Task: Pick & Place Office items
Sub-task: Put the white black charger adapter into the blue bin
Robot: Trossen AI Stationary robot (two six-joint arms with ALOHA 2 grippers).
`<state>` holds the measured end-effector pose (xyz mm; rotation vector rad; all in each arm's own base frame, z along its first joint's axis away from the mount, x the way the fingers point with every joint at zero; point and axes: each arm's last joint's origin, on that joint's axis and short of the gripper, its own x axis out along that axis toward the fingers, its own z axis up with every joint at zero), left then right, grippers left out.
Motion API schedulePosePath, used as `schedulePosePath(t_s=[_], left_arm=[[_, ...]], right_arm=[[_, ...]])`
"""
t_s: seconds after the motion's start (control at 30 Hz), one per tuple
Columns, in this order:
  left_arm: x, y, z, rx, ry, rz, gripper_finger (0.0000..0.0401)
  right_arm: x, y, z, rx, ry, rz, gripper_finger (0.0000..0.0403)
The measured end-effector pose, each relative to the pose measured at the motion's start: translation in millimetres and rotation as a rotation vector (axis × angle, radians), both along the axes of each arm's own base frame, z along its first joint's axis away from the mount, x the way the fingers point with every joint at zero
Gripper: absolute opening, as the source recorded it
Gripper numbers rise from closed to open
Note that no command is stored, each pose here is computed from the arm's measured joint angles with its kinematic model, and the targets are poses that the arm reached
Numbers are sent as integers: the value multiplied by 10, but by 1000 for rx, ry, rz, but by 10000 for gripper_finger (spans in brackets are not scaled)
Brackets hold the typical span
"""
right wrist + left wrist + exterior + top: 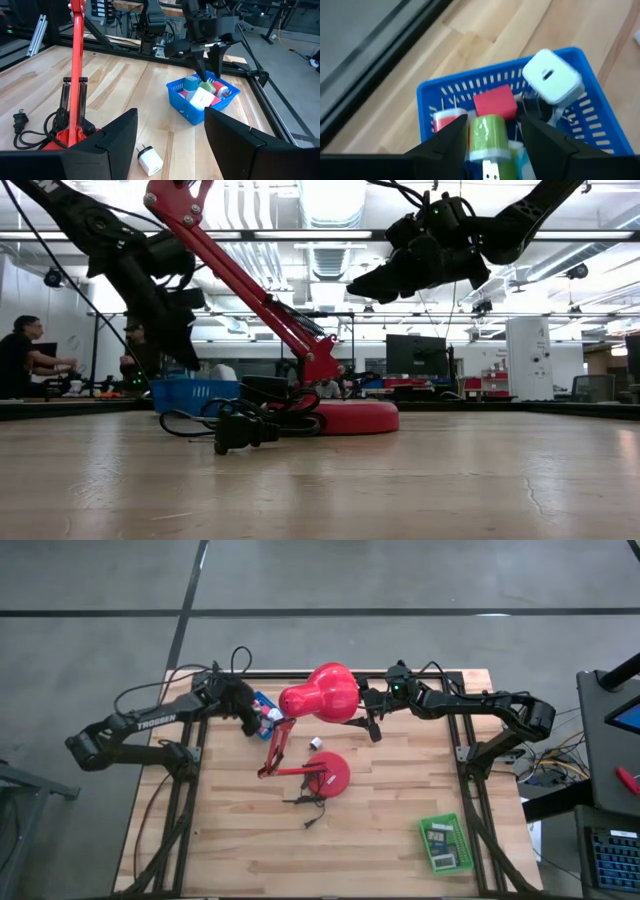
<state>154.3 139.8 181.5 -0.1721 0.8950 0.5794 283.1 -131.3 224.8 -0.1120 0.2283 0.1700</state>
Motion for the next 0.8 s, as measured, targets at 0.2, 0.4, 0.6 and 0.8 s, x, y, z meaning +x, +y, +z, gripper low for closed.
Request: schedulePosePath(t_s=[0.2, 0.4, 0.6, 0.8], left_arm=[[59, 50, 141, 50, -32, -24, 190], [145, 31, 251, 37, -115, -154, 190], [284, -84, 194, -23, -161, -288, 190], [518, -242, 38, -46, -122, -415, 190]], right_arm=[[0, 0, -1, 0, 1, 0, 224], [-1, 0, -3, 1, 3, 0, 224], [-1, 1, -4, -1, 3, 1, 224], [-2, 1, -8, -5, 7, 2, 224]])
